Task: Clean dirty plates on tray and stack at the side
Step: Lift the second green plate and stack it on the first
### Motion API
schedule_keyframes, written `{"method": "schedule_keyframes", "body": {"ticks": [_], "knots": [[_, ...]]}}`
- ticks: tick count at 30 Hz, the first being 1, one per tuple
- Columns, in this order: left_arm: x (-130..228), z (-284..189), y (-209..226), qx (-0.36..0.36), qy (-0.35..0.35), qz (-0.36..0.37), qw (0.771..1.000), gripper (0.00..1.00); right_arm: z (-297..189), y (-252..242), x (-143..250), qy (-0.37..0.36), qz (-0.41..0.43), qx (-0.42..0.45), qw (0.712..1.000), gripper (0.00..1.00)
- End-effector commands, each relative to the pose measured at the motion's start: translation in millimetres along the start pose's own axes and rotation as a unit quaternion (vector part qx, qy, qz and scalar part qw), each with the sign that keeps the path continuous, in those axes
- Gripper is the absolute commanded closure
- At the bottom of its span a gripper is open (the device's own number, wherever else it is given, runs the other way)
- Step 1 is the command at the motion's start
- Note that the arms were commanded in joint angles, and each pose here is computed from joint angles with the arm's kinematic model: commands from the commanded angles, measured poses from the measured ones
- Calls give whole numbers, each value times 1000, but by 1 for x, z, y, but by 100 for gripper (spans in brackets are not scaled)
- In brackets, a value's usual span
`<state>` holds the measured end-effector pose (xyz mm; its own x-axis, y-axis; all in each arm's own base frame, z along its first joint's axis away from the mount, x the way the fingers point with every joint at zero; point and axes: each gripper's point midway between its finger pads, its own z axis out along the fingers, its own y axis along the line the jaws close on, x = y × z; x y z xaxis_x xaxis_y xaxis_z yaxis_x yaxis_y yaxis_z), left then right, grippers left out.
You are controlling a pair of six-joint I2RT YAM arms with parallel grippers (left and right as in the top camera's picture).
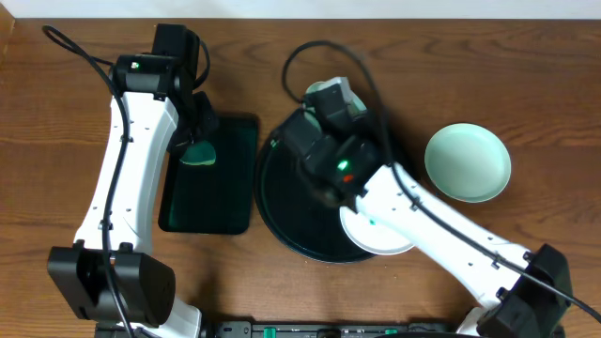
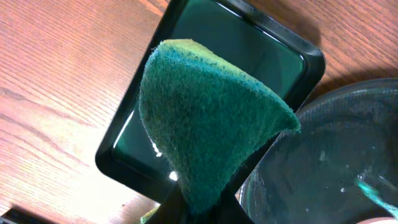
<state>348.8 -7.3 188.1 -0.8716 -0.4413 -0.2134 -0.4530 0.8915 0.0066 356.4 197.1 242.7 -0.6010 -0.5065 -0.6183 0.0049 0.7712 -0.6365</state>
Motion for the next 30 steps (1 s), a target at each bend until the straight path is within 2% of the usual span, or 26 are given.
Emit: {"method": "schedule_keyframes", "body": {"ticks": [1, 10, 18, 21, 25, 30], "knots": [[0, 3, 3, -7, 2, 5, 1000, 93, -26, -35, -21, -59, -2, 106, 993, 99], [-2, 3, 2, -5, -1, 5, 1000, 93, -51, -37, -30, -97, -11, 142, 985, 99], [-1, 3, 2, -5, -1, 5, 1000, 93, -49, -30, -27, -91, -13, 122, 988, 99], [-1, 3, 2, -6, -1, 5, 1000, 93, -43, -12, -18, -68, -25, 67, 995, 99], [-1, 3, 2, -6, -1, 5, 1000, 93, -30, 22, 7, -2, -33, -54, 998, 99], [0, 3, 3, -7, 2, 13, 1000, 93, -20, 64, 33, 98, 2, -233, 967, 99]]}}
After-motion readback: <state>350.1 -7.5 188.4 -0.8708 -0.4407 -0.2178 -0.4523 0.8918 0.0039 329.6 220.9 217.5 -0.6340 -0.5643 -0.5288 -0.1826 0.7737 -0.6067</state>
